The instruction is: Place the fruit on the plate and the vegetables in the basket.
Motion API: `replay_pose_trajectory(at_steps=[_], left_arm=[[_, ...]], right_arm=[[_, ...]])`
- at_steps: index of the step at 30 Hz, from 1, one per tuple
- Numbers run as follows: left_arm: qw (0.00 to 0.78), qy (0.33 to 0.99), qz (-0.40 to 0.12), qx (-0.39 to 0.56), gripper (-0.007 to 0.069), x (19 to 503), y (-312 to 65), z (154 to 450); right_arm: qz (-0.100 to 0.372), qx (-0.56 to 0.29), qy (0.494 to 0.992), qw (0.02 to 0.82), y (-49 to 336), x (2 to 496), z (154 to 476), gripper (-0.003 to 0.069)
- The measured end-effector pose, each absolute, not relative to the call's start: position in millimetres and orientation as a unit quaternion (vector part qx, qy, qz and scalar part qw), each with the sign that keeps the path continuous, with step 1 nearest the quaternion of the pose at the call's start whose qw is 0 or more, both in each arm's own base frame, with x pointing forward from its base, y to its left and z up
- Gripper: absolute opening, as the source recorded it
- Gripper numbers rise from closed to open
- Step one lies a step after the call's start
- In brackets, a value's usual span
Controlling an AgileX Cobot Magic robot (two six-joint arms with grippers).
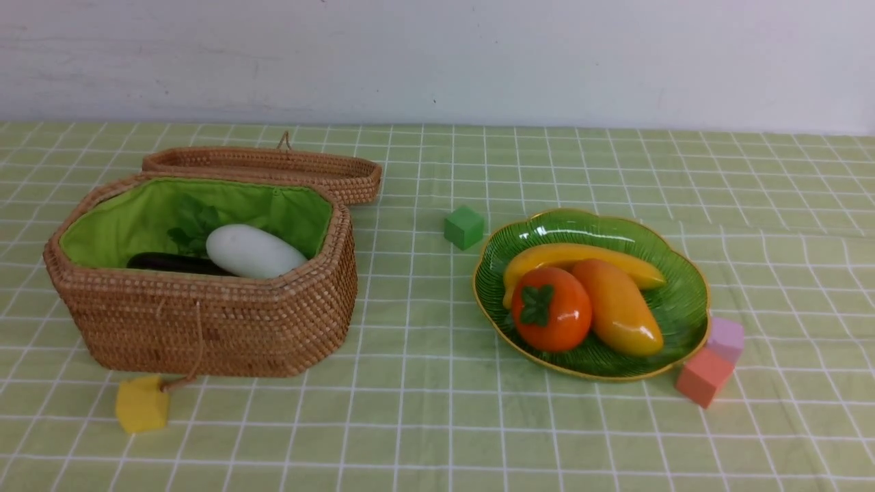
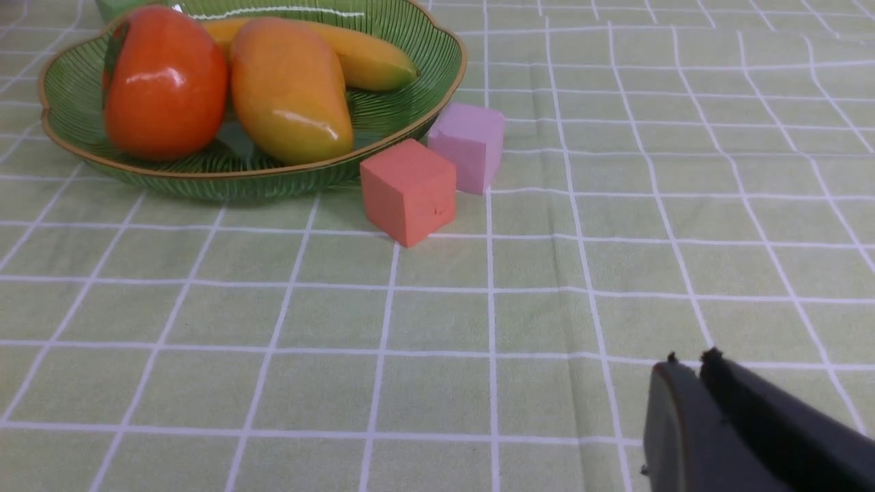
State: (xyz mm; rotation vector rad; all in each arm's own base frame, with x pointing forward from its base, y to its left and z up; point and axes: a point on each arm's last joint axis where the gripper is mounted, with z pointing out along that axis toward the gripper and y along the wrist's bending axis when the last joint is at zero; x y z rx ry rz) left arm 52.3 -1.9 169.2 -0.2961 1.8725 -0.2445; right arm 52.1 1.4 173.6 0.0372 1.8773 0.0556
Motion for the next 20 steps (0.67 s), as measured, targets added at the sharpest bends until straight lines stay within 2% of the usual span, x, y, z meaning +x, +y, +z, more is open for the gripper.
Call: replay_pose_trajectory(at_steps=[20], left_arm=[[0.577,0.8,-0.104,-0.127,-0.0012,52.3,-1.9,169.2]], right_arm=[[0.024,0.016,0.807,0.59,1.4,52.1,173.6,0.0069]])
